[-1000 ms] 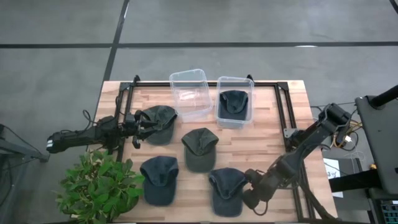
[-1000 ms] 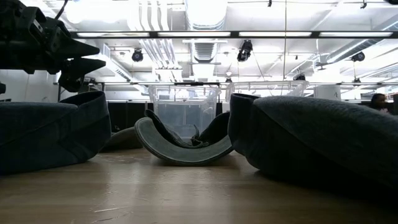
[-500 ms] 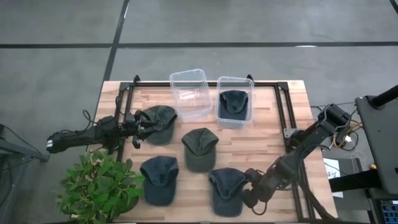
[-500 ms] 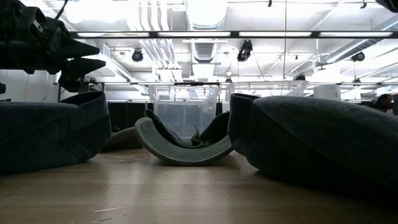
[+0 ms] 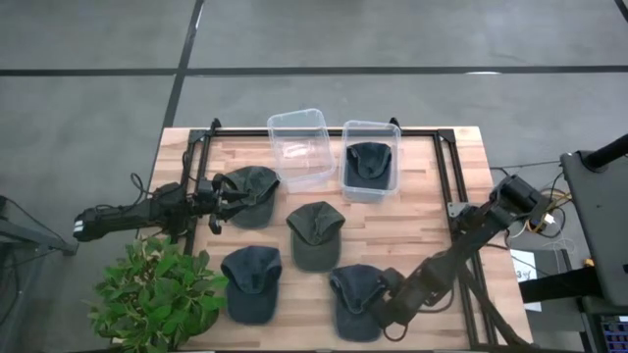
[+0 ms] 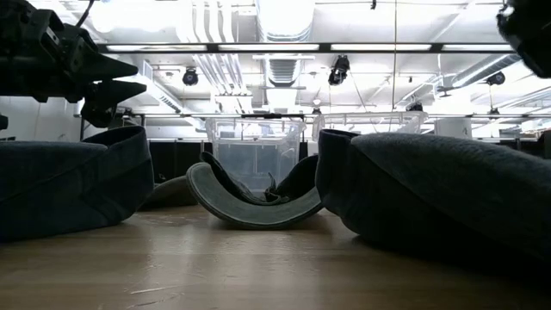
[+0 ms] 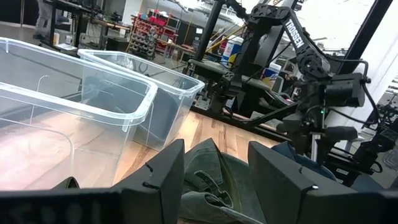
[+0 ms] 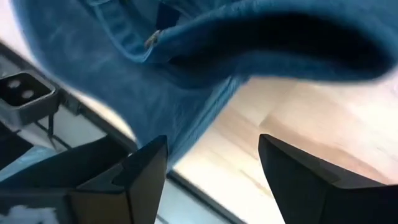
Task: Pick & Place hat
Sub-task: Put the right dark blue cap into the right transparent bin
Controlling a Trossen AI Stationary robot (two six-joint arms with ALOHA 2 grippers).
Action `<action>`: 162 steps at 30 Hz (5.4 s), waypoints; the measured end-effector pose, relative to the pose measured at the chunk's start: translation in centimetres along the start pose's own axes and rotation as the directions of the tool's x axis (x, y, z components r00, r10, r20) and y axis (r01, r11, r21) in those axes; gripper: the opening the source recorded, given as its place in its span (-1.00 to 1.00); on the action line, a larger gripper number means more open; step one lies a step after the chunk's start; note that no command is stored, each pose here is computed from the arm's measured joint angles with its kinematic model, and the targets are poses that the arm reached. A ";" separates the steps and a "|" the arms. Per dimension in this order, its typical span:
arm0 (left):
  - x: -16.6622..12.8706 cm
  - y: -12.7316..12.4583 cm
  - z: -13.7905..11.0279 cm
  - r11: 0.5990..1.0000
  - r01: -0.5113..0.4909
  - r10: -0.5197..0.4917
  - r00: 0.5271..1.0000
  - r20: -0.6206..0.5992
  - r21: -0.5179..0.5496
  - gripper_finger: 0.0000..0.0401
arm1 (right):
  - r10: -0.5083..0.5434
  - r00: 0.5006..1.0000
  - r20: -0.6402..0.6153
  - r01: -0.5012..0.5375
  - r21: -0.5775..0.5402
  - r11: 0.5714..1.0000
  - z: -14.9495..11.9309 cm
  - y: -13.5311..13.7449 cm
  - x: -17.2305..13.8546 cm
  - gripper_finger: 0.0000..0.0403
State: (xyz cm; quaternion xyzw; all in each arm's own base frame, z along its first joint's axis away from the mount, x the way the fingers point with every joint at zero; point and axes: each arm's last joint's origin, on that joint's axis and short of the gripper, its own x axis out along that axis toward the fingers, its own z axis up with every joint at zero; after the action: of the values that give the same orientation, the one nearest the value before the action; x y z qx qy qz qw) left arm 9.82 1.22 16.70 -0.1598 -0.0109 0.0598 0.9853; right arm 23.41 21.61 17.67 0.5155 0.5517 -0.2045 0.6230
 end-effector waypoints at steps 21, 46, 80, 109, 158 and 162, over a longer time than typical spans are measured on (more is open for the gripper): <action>0.0 0.0 0.0 1.000 0.000 0.000 1.000 0.000 0.000 -0.15 | 0.011 0.994 0.113 -0.012 0.005 1.000 0.9 0.2 1.2 0.10; 0.0 0.0 0.0 1.000 0.000 0.000 1.000 0.000 0.000 -0.15 | 0.036 0.985 0.167 -0.045 0.047 0.998 0.9 0.2 -1.8 -0.93; 0.0 0.0 0.0 1.000 -0.001 0.001 1.000 0.000 0.001 -0.15 | 0.939 0.325 0.115 -0.151 -0.973 0.172 0.4 0.5 -24.4 -0.94; 0.0 0.0 0.0 1.000 -0.001 0.001 1.000 0.000 0.000 -0.15 | 0.587 0.303 0.751 -0.255 -0.529 0.809 2.4 -0.8 -21.2 -0.94; 0.0 0.0 0.0 0.997 0.001 0.000 1.000 0.002 -0.083 -0.15 | -0.001 0.112 0.994 0.181 -0.020 0.983 14.2 -4.1 -23.2 -0.94; 0.0 0.0 0.0 0.997 0.001 -0.001 1.000 0.002 -0.083 -0.15 | -0.095 0.228 0.969 0.136 0.065 0.989 15.8 -6.5 -23.7 -0.94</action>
State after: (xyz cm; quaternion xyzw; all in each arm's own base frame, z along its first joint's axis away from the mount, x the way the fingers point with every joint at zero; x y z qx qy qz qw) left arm 9.83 1.21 16.71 -0.2004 -0.0145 0.0589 0.9778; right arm 18.28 -2.05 34.02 0.2265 0.0894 -0.5148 0.8220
